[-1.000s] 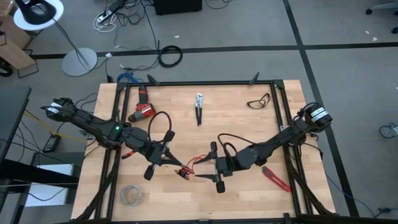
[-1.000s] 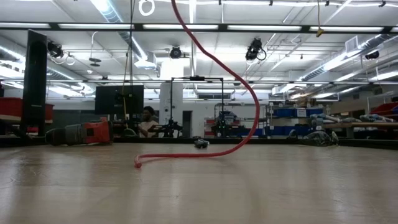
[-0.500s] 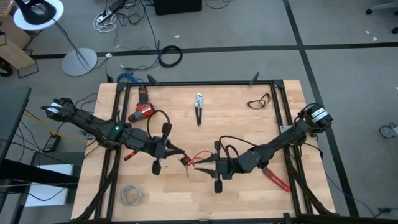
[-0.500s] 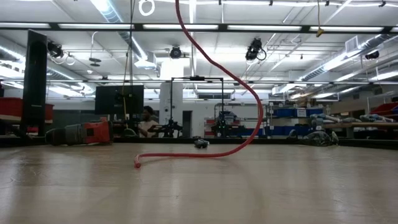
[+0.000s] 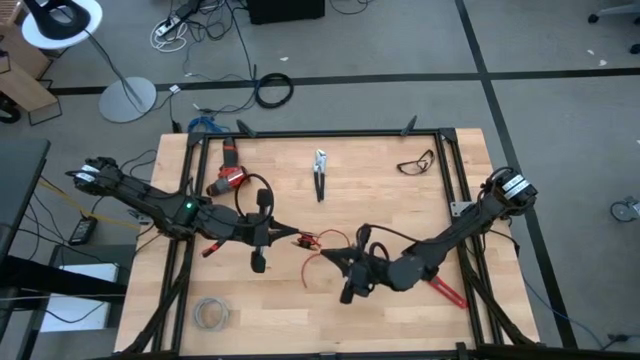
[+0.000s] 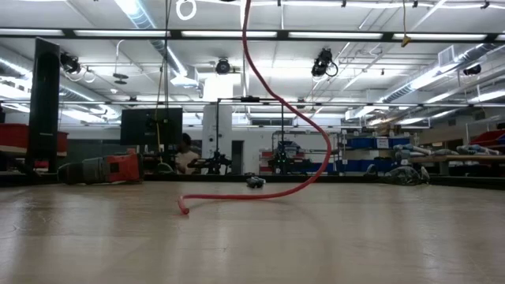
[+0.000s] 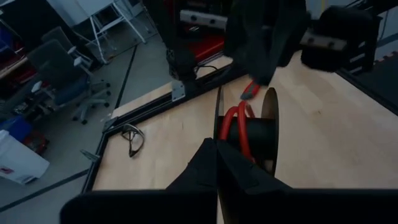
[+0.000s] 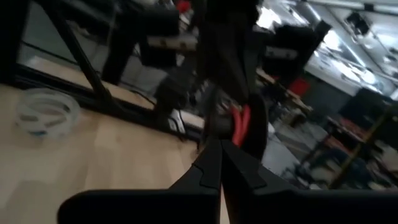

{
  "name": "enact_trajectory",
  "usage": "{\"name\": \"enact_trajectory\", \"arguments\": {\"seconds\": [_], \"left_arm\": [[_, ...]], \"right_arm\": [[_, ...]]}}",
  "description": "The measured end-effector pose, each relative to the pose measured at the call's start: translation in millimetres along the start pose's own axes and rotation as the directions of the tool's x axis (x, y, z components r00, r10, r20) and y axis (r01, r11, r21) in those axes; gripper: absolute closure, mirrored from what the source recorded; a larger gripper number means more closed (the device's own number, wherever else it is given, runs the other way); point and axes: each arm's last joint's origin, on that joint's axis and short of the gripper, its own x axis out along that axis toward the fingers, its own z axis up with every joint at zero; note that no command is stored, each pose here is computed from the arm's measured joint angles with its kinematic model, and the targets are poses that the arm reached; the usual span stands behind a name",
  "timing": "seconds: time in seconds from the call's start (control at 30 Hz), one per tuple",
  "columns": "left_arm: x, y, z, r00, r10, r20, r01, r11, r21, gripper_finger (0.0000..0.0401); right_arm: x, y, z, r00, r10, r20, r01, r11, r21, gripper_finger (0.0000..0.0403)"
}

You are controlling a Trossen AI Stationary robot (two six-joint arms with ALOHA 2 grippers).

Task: Coil cords
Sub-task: Uncoil the red wire from the black spool

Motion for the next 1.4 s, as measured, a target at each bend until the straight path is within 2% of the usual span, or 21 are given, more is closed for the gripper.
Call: {"name": "enact_trajectory", "arguments": {"seconds": [0.13,0.3,0.67,0.77,0.93,1.2,1.4], "left_arm": [[0.0,0.0,0.2,1.0,-0.003,0.003,0.003,1.0,0.0,0.0401],[0.0,-0.2,0.3,1.0,-0.005,0.004,0.005,1.0,0.0,0.0401],[0.0,-0.3,-0.5,1.0,-0.003,-0.004,0.003,1.0,0.003,0.0401],[0.0,0.3,-0.7,1.0,0.018,-0.012,-0.018,1.0,0.004,0.0401],[-0.2,2.7,-1.4,0.994,0.098,-0.037,-0.098,0.995,0.005,0.0401],[7.2,1.8,-4.0,0.976,0.201,-0.079,-0.2,0.98,0.018,0.0401],[14.5,-2.1,-8.3,0.969,0.218,-0.112,-0.215,0.976,0.038,0.0401]], "right_arm": [[0.0,1.6,-4.7,0.999,-0.003,-0.038,0.003,1.0,0.018,0.0398],[-0.5,3.3,-3.6,0.999,0.043,-0.015,-0.043,0.998,0.039,0.0386],[2.9,0.7,-4.7,0.999,0.032,-0.018,-0.028,0.983,0.182,0.027],[4.4,0.6,-4.4,0.998,0.067,0.002,-0.066,0.979,0.192,0.0251],[4.6,0.8,-3.2,0.996,0.092,0.022,-0.094,0.975,0.199,0.0252],[10.7,-5.6,-3.9,0.999,0.037,0.015,-0.039,0.988,0.148,0.0267],[20.0,-12.4,-9.2,1.0,0.009,-0.014,-0.007,0.991,0.134,0.0268]]}}
